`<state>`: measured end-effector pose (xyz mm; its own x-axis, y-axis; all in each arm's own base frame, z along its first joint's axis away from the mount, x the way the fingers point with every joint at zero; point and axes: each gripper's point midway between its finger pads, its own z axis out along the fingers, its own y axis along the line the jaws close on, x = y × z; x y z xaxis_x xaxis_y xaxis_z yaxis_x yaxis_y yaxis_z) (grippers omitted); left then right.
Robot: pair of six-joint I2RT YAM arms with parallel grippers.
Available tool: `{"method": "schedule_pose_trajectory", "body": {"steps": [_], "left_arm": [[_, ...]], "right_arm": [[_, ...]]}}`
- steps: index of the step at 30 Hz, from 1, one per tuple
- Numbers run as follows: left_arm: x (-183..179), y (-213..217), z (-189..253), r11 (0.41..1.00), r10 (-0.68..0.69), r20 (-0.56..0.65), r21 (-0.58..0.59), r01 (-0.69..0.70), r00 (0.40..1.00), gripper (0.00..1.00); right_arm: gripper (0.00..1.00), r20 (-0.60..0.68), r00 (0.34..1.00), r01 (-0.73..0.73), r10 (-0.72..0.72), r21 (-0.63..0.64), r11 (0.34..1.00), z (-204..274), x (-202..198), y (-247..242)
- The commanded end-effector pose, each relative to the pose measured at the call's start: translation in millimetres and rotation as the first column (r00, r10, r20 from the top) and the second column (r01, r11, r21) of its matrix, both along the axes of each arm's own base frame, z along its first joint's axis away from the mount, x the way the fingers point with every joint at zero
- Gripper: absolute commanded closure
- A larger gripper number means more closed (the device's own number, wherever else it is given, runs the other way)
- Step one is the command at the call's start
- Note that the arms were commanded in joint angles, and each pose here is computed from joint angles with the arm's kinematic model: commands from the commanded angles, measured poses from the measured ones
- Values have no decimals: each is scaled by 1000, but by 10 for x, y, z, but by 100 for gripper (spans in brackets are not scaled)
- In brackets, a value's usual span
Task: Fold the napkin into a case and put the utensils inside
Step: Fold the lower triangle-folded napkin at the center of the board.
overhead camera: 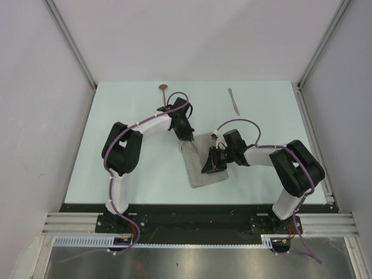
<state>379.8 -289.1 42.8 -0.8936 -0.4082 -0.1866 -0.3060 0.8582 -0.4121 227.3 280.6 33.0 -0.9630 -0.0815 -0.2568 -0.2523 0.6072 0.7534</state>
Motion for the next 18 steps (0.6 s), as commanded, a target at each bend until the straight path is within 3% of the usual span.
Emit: {"method": "schedule_pose_trajectory", "body": {"steps": [1, 3, 6, 16, 18], "left_arm": [[156, -117, 157, 999, 32, 52, -35, -30, 998, 100], [170, -115, 151, 999, 39, 52, -32, -37, 998, 100], [184, -91, 132, 999, 50, 51, -16, -49, 997, 100], [228, -142, -9, 999, 51, 41, -6, -50, 998, 99], [235, -157, -7, 999, 40, 48, -7, -40, 998, 95]], "right_arm": [[84, -15, 1000, 0, 0, 9, 1000, -39, -96, 75], [94, -25, 1000, 2, -1, 45, 999, -16, -138, 121], [99, -66, 998, 5, 1, 91, 996, -10, -238, 180], [100, -95, 995, 38, -31, 74, 997, -161, -144, 125], [100, -87, 996, 43, -38, 60, 997, -172, -123, 75]]}}
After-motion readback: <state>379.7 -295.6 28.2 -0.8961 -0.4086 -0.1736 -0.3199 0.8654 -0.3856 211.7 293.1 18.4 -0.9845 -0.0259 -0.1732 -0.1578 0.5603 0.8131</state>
